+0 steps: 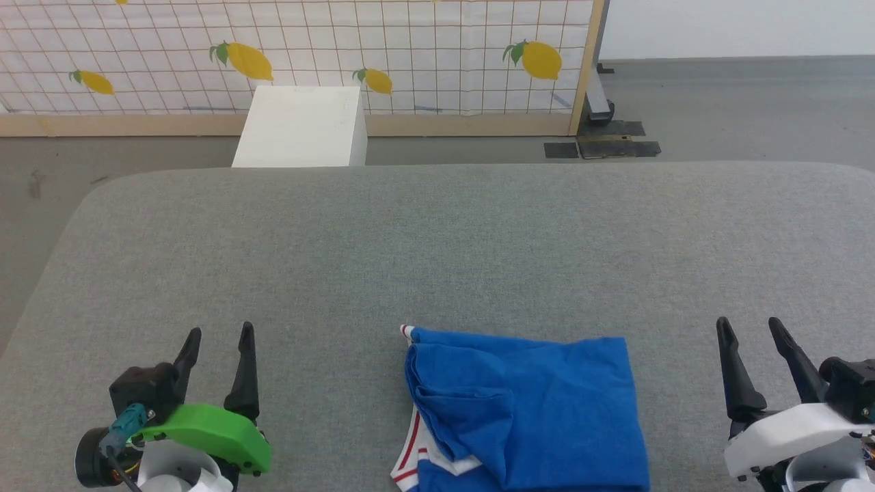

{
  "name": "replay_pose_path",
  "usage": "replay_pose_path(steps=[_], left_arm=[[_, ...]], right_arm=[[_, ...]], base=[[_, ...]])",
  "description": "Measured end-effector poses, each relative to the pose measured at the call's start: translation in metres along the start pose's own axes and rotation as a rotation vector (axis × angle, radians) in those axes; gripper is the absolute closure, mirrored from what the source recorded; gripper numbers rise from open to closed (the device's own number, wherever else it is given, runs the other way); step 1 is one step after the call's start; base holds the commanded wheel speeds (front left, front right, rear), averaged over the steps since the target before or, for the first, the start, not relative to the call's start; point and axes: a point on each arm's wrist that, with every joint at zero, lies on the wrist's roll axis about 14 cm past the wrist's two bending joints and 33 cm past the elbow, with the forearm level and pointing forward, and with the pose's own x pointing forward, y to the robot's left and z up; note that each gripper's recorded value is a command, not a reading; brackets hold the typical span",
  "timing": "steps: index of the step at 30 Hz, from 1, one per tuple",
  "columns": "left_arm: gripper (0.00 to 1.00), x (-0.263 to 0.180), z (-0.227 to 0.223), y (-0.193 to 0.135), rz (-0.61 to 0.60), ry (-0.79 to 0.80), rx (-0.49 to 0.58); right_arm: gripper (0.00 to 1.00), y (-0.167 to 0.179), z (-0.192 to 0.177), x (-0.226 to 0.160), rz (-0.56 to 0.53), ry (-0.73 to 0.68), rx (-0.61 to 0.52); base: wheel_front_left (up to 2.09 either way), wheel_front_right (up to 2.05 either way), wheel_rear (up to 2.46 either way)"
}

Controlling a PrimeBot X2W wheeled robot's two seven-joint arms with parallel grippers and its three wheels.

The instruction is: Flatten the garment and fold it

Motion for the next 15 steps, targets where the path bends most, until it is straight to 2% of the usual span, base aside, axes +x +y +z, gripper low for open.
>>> replay_pose_path(steps=[8,15], left_arm=[[0.0,0.001,-0.001,-0.001,-0.005,0.004,0.006],[0.0,0.004,-0.003,-0.001,-0.007,0.01,0.011]], right_arm=[[0.0,-0.003,-0.014,0.002,0.002,0.123,0.001],[0.0,0.027,-0.024,0.023,0.122,0.403,-0.028]], base=[[0.0,0.0,0.0],[0.0,0.0,0.0]])
